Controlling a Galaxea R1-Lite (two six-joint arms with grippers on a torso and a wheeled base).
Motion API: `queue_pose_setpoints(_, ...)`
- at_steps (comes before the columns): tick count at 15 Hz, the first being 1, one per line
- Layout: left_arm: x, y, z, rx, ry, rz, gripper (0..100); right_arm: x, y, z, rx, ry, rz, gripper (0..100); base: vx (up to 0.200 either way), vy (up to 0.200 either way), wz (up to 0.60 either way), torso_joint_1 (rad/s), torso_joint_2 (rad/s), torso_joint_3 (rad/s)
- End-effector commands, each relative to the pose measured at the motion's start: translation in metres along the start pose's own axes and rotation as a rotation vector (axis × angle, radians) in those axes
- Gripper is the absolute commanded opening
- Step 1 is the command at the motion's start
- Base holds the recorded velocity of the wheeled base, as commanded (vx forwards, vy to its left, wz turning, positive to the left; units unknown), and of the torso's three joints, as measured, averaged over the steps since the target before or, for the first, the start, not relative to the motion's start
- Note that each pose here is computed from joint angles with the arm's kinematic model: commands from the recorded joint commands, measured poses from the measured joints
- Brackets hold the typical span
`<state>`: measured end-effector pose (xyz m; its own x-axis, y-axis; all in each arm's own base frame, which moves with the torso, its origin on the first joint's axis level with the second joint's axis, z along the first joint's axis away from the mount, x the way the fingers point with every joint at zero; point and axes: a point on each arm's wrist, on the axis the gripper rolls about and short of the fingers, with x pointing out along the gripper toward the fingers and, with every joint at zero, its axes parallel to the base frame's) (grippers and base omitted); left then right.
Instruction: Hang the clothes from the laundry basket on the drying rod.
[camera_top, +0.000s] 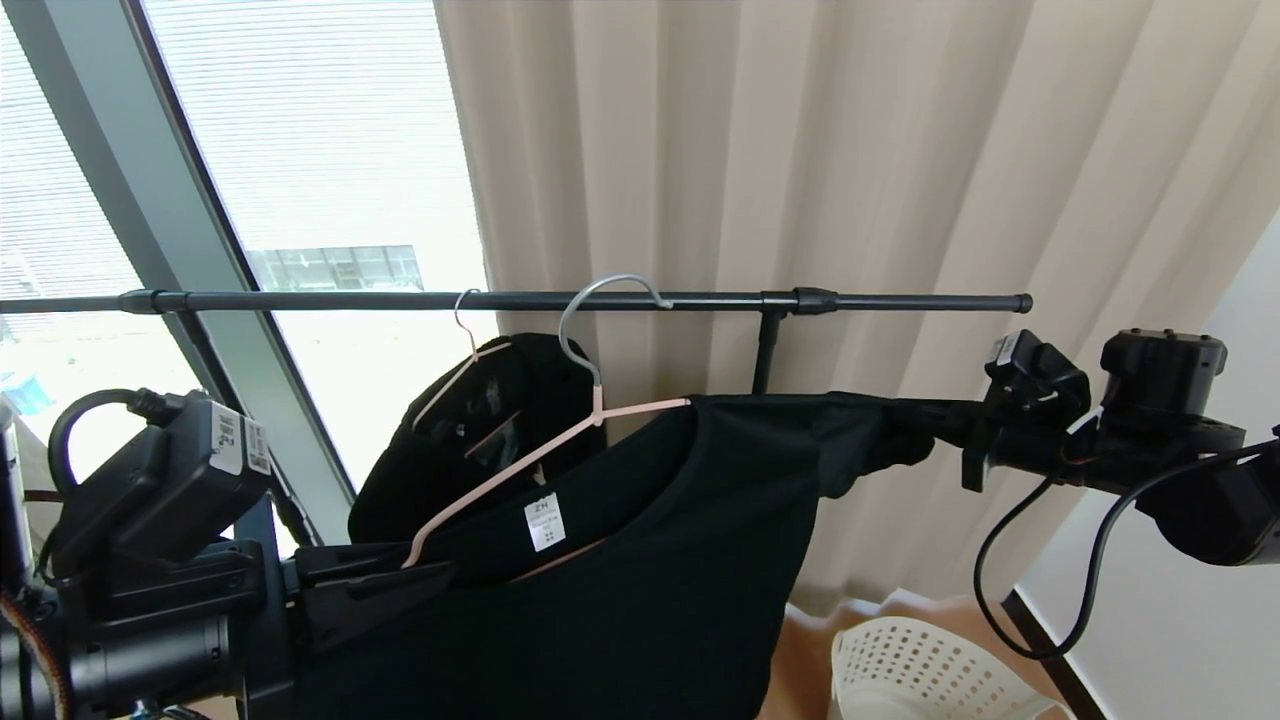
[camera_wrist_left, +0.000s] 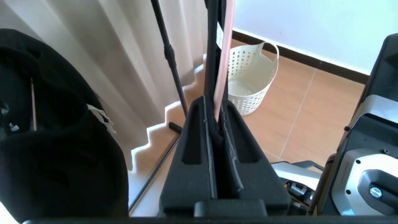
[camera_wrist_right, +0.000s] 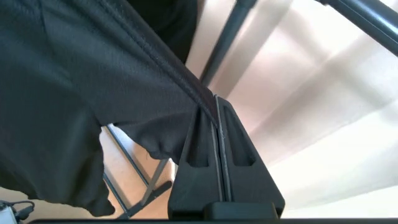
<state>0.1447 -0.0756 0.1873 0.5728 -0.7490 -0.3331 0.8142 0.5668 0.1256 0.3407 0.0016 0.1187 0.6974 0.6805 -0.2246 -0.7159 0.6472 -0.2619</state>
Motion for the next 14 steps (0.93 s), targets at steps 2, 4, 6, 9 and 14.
queue_pose_setpoints(2, -0.002, 0.000, -0.001, 0.000, -0.002, 0.006, 0, 0.001, -0.001, -0.003, 0.004, 0.004, 0.000, 0, 0.000, 0.000, 0.00, 0.000, 0.00, 0.000)
queue_pose_setpoints(4, -0.002, 0.000, -0.001, -0.002, -0.001, 0.005, 0, 0.001, 0.002, -0.002, 0.006, 0.005, 0.005, 0, 0.000, 0.000, 0.00, 0.000, 0.00, 0.000)
queue_pose_setpoints(6, -0.001, 0.000, -0.001, -0.005, 0.002, 0.006, 0, 0.000, 0.005, -0.001, 0.006, 0.005, 0.012, 0, 0.000, 0.000, 0.00, 0.000, 0.00, 0.000)
queue_pose_setpoints(9, 0.000, 0.001, -0.001, -0.017, 0.004, 0.008, 0, -0.004, 0.011, 0.001, -0.023, 0.006, 0.016, 100, 0.000, 0.000, 0.00, 0.000, 0.00, 0.000)
queue_pose_setpoints(14, 0.009, 0.013, -0.006, -0.083, 0.048, 0.040, 0, -0.012, 0.036, 0.021, -0.107, -0.028, 0.059, 100, 0.000, 0.000, 0.00, 0.000, 0.00, 0.000)
